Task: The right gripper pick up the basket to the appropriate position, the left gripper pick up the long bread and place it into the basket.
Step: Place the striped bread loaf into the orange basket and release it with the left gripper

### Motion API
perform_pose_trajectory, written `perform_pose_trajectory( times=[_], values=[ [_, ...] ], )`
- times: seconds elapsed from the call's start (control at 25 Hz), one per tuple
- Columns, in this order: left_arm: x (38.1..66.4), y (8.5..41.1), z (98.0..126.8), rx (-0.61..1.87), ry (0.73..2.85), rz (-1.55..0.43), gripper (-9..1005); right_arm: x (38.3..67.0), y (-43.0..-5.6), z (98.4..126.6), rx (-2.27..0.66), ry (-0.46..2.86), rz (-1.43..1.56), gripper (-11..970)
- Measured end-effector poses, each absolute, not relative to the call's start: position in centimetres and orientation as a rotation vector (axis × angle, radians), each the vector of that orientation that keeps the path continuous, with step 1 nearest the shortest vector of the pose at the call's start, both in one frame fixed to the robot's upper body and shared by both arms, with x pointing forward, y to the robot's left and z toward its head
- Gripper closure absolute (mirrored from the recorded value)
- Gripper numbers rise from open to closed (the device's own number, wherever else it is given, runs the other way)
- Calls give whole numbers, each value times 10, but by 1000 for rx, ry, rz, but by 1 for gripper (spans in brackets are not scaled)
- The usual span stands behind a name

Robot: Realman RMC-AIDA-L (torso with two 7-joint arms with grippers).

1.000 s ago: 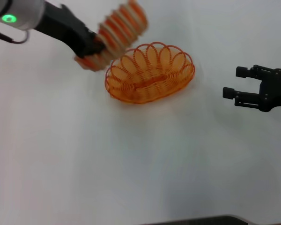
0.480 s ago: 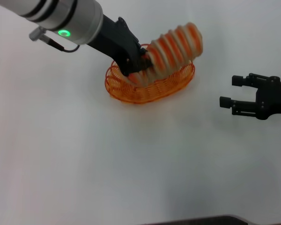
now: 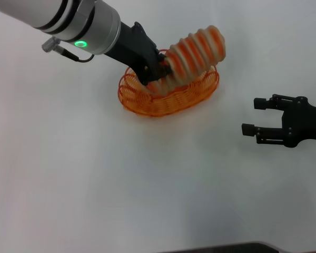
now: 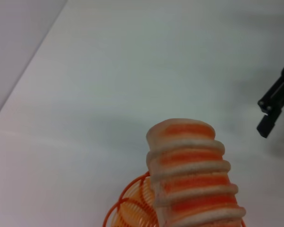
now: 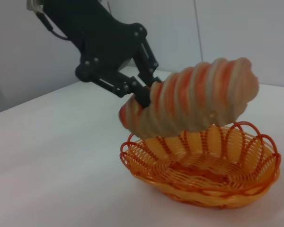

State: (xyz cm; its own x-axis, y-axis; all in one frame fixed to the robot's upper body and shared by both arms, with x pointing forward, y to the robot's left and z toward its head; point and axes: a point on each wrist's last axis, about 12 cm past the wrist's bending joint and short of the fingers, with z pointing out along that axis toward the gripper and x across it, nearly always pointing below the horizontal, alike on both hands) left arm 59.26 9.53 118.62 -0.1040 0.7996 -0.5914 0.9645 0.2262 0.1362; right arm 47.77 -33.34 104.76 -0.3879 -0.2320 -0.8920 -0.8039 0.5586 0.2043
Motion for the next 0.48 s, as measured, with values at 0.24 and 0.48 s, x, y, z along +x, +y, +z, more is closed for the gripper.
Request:
perform_pose_trajectory(
  times=[0.24, 0.48],
  values=[
    [593, 95, 1180, 1613, 1963, -374, 793, 477, -333, 1047, -839, 1908, 810, 126],
    [592, 94, 1177, 1603, 2000, -392, 709, 479, -332, 1047, -834, 1910, 814, 125]
  ],
)
